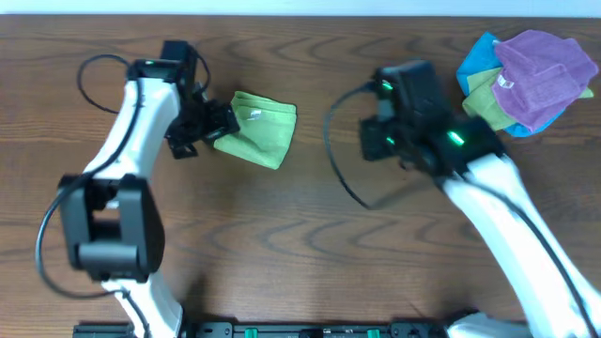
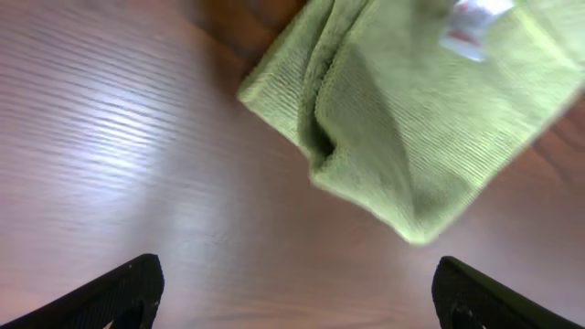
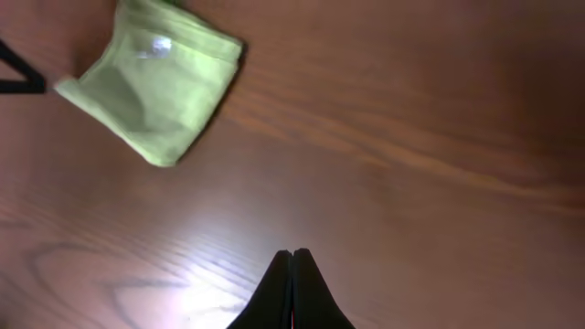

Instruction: Fold the cloth

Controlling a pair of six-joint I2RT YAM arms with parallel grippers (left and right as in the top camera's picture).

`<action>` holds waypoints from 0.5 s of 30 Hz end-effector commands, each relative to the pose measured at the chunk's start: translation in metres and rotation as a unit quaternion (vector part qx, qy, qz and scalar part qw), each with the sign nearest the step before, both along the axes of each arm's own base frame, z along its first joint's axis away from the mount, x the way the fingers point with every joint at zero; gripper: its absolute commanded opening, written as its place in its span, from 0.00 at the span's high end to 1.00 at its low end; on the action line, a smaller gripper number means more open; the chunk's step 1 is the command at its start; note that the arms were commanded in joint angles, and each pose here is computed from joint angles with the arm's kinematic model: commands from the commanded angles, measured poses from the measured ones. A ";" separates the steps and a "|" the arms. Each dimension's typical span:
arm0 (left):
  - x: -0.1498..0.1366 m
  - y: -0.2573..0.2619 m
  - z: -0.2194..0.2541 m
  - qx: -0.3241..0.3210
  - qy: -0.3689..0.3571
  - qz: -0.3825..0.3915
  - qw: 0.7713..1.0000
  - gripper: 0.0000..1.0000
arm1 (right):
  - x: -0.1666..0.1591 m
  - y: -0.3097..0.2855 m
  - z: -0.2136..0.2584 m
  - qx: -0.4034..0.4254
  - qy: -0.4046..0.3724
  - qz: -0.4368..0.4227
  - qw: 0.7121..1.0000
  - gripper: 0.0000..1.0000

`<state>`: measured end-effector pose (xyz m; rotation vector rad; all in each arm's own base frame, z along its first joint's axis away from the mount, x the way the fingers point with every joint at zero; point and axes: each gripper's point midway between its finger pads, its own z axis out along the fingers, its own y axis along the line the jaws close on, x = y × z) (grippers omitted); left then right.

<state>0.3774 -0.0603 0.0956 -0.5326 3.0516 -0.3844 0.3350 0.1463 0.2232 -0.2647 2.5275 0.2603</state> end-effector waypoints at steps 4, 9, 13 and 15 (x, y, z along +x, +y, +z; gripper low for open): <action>-0.012 0.038 0.056 0.048 -0.071 -0.036 0.996 0.05 | -0.069 -0.083 0.019 -0.024 -0.092 -0.117 0.989 0.98; -0.010 0.036 0.082 0.026 -0.120 -0.044 0.992 0.05 | -0.132 -0.167 0.011 -0.022 -0.220 -0.297 0.929 0.51; -0.005 0.029 0.085 0.008 -0.132 -0.049 0.990 0.05 | -0.145 -0.189 -0.045 -0.051 -0.251 -0.333 0.908 0.37; -0.006 0.029 0.085 0.007 -0.130 -0.049 0.990 0.05 | -0.144 -0.175 -0.070 -0.036 -0.220 -0.302 0.927 0.61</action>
